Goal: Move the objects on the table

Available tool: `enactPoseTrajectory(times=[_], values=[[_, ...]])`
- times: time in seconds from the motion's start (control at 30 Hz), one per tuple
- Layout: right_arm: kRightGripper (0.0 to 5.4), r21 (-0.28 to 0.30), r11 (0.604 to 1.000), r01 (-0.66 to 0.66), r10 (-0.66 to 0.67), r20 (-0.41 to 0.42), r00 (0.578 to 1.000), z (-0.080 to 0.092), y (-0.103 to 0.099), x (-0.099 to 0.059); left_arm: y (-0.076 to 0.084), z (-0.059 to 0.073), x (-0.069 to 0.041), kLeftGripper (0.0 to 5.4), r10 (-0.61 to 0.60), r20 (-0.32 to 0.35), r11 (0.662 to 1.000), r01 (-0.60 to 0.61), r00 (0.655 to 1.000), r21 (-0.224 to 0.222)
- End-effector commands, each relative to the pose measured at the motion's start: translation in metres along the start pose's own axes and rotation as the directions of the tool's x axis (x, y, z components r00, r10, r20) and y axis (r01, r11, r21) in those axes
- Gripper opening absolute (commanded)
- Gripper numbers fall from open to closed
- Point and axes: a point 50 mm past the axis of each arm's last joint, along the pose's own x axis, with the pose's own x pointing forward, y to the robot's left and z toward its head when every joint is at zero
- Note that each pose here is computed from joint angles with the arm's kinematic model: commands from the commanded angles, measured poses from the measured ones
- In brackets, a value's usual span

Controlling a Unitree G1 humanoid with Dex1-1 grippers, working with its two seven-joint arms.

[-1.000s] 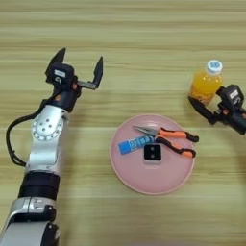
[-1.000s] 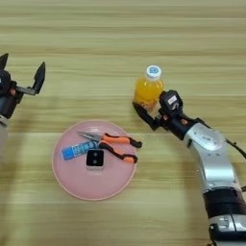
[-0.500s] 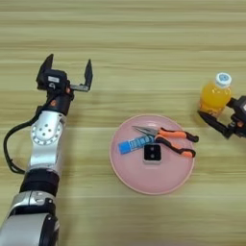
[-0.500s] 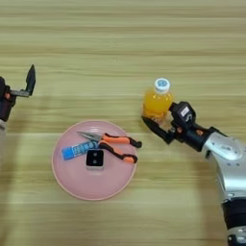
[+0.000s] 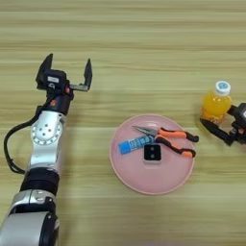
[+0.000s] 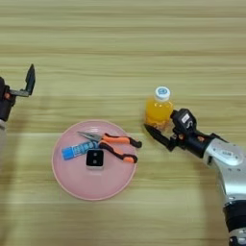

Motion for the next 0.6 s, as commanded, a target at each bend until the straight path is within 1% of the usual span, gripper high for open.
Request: enactPoseTrajectory(times=[0.03,0.6], values=[[3.46,-0.03,1.0,-0.004,0.004,0.017,1.0,0.0037,-0.0026,0.0009,0.0026,0.0038,0.0042,5.4,-0.001,0.02,1.0,0.0,1.0,0.014],[3.46,-0.024,1.0,0.0,0.0,0.013,1.0,0.0007,-0.0029,0.0023,0.0041,0.005,0.0047,5.4,0.002,0.027,1.0,-0.003,1.0,0.017]])
